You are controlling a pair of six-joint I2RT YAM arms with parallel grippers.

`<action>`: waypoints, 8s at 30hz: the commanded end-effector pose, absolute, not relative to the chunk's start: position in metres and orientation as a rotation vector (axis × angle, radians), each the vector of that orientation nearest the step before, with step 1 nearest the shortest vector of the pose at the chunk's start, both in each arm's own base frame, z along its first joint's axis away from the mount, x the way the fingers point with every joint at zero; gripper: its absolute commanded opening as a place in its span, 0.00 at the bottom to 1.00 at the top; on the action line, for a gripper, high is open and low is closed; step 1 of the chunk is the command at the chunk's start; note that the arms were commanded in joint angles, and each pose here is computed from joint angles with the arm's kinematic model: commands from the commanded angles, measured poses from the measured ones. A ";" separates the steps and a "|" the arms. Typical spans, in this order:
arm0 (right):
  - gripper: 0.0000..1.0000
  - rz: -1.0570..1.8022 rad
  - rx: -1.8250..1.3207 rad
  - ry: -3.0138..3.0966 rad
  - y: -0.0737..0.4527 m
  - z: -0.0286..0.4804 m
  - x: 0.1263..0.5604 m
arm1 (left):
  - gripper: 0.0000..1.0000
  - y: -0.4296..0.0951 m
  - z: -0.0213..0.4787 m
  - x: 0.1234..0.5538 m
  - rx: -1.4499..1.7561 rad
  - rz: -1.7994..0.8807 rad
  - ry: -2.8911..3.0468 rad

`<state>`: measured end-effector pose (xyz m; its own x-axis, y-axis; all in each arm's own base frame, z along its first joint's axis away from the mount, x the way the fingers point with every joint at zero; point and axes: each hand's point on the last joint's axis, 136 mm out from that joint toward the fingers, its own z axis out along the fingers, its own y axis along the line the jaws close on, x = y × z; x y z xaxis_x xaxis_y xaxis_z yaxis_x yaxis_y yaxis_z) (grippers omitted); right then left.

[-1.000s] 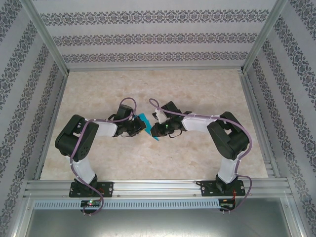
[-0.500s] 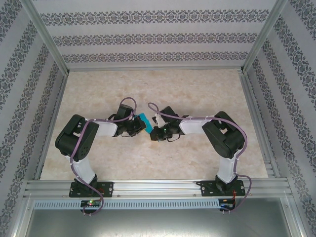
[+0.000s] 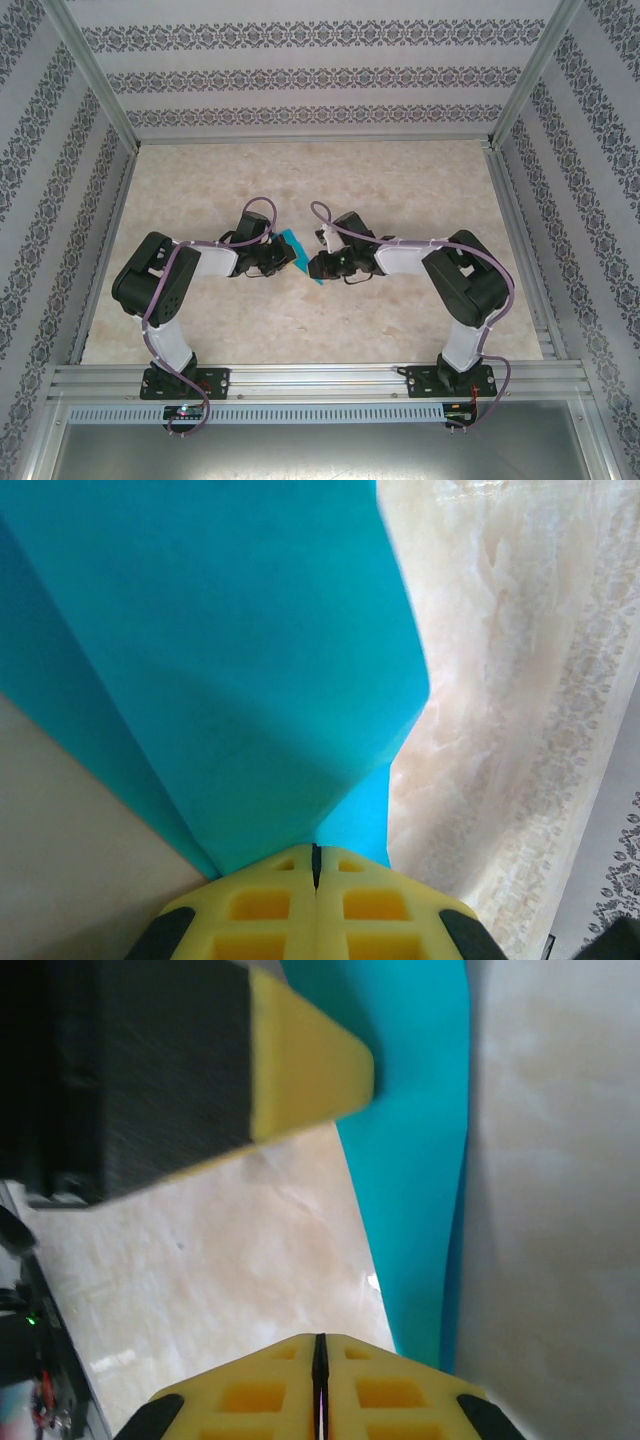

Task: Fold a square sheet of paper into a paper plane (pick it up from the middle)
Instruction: Fold the wing for the fifth time at the center of the table.

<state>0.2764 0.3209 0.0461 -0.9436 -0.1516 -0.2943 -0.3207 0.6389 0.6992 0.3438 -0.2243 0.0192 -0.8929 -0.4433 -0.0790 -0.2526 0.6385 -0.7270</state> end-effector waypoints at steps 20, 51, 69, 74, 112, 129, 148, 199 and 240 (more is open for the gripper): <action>0.01 0.983 -0.444 2.877 0.298 -0.006 0.251 | 0.03 -0.208 -0.012 0.327 -0.649 -0.956 2.710; 0.02 1.107 -0.416 2.688 0.335 0.041 0.288 | 0.00 -0.212 -0.010 0.324 -0.593 -0.992 2.727; 0.01 0.877 -0.417 2.851 0.304 -0.012 0.276 | 0.23 -0.213 0.057 0.358 -0.188 -0.936 2.612; 0.02 0.878 -0.410 2.863 0.303 -0.015 0.276 | 0.25 -0.208 0.051 0.364 -0.173 -0.951 2.605; 0.02 0.848 -0.400 2.975 0.280 -0.036 0.248 | 0.14 -0.098 0.001 0.405 -0.487 -0.597 2.641; 0.00 0.885 -0.359 2.962 0.288 -0.028 0.251 | 0.03 -0.215 0.075 0.358 -0.195 -1.004 2.509; 0.00 0.850 -0.362 3.016 0.278 -0.039 0.241 | 0.00 -0.220 0.003 0.343 -0.226 -0.893 2.661; 0.00 1.154 -0.354 2.877 0.310 0.013 0.259 | 0.00 -0.220 0.020 0.360 -0.216 -1.021 2.626; 0.00 1.057 -0.549 2.881 0.312 -0.004 0.254 | 0.00 -0.185 -0.029 0.345 -0.339 -0.764 2.796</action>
